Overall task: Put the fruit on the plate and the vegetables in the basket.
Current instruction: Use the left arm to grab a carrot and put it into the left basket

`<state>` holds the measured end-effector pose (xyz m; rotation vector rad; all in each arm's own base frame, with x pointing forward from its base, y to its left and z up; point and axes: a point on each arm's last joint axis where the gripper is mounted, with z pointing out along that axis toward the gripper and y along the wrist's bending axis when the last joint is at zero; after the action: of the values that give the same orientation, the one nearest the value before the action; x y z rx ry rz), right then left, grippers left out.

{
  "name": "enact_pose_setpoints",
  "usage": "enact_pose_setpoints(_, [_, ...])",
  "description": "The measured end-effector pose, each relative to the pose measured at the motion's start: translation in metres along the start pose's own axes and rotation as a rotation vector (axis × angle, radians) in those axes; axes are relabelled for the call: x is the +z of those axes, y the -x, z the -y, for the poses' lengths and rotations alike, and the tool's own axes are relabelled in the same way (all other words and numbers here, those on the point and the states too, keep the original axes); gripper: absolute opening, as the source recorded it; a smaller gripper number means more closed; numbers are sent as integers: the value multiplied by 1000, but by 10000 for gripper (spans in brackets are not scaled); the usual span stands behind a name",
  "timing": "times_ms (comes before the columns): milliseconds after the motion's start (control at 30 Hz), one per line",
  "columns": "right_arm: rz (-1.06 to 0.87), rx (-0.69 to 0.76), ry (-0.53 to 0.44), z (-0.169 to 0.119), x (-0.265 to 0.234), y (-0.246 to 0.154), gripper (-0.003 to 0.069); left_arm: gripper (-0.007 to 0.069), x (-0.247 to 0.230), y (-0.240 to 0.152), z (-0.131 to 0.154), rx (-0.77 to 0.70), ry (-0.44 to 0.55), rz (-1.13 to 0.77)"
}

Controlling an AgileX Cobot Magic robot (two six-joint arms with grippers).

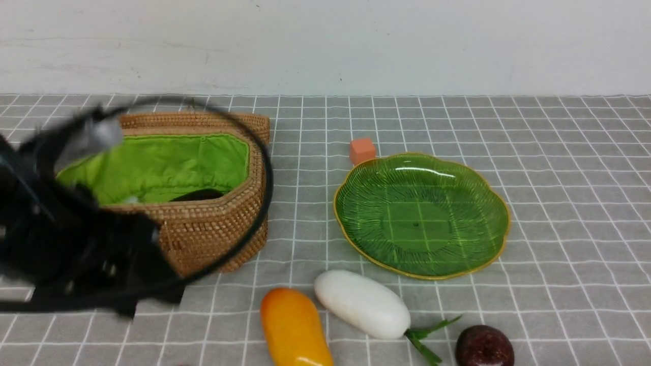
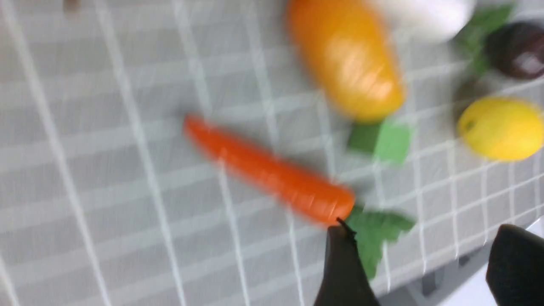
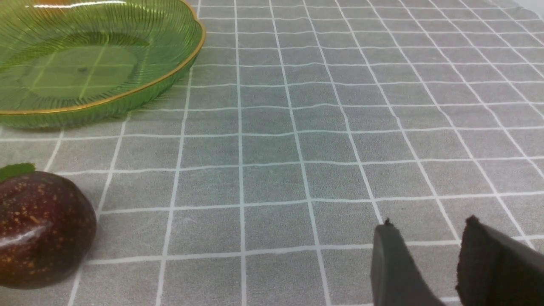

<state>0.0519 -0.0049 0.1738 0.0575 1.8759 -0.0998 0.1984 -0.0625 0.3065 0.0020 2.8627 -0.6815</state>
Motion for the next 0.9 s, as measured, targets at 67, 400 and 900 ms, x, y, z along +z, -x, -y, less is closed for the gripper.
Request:
enact_pose_setpoints(67, [0, 0, 0, 0, 0, 0, 242, 435, 10, -13, -8, -103, 20, -22])
enact_pose_setpoints(400, [0, 0, 0, 0, 0, 0, 242, 455, 63, -52, -37, -596, -29, 16])
enact_pose_setpoints(900, [0, 0, 0, 0, 0, 0, 242, 480, 70, -31, -31, -388, -163, 153])
